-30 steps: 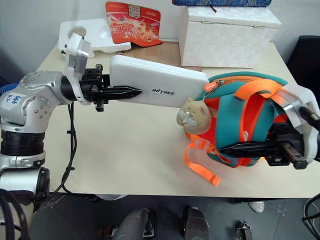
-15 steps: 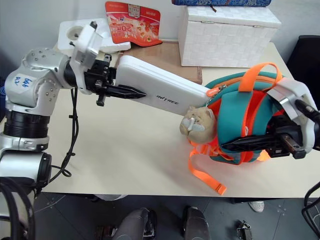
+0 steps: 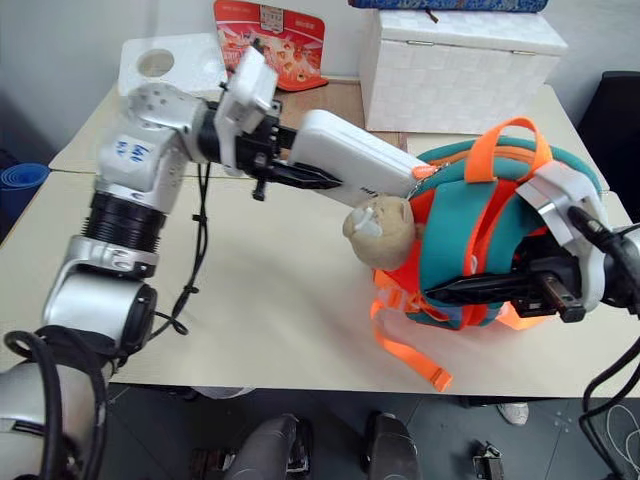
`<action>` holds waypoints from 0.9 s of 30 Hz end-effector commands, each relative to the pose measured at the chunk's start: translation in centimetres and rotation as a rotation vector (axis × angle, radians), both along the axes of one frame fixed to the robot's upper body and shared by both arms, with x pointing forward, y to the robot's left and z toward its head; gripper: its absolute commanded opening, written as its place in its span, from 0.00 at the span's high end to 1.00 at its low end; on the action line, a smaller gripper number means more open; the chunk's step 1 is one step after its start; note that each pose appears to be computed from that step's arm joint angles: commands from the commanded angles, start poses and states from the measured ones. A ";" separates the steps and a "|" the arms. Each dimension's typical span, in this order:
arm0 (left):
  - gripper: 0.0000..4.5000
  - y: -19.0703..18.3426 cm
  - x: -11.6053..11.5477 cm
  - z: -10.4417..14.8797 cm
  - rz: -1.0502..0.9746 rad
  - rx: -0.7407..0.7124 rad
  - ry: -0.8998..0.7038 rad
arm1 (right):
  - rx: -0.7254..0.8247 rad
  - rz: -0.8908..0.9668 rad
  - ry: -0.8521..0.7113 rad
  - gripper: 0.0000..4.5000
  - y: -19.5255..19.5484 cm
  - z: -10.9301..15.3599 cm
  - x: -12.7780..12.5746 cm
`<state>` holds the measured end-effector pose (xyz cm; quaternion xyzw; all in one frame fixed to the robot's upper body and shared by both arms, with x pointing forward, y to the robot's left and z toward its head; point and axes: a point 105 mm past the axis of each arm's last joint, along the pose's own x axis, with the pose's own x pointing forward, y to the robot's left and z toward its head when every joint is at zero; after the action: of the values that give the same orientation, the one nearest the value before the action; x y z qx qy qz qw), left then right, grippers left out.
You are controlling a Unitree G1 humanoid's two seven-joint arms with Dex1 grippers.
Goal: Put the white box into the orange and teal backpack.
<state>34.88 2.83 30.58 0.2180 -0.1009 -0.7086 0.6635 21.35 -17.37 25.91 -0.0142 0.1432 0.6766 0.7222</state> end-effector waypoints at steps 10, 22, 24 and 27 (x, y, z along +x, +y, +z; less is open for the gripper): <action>0.70 -7.5 -1.5 -5.2 -0.079 -0.050 0.108 | 0.038 -0.044 -0.068 1.00 0.9 0.8 0.2; 0.00 1.7 -0.4 -4.8 0.085 -0.037 0.158 | 0.077 -0.164 -0.082 1.00 0.7 -0.3 1.2; 0.00 3.4 -1.2 -3.1 0.087 -0.088 0.211 | 0.081 -0.178 -0.081 1.00 0.5 -0.5 1.3; 0.00 3.0 -3.2 -0.5 0.017 -0.147 0.247 | 0.087 -0.189 -0.075 1.00 0.4 -0.7 1.3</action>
<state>33.79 7.00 27.00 0.0850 -0.0255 -0.6861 0.7221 23.02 -16.96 24.39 0.0158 0.1105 0.6089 0.7854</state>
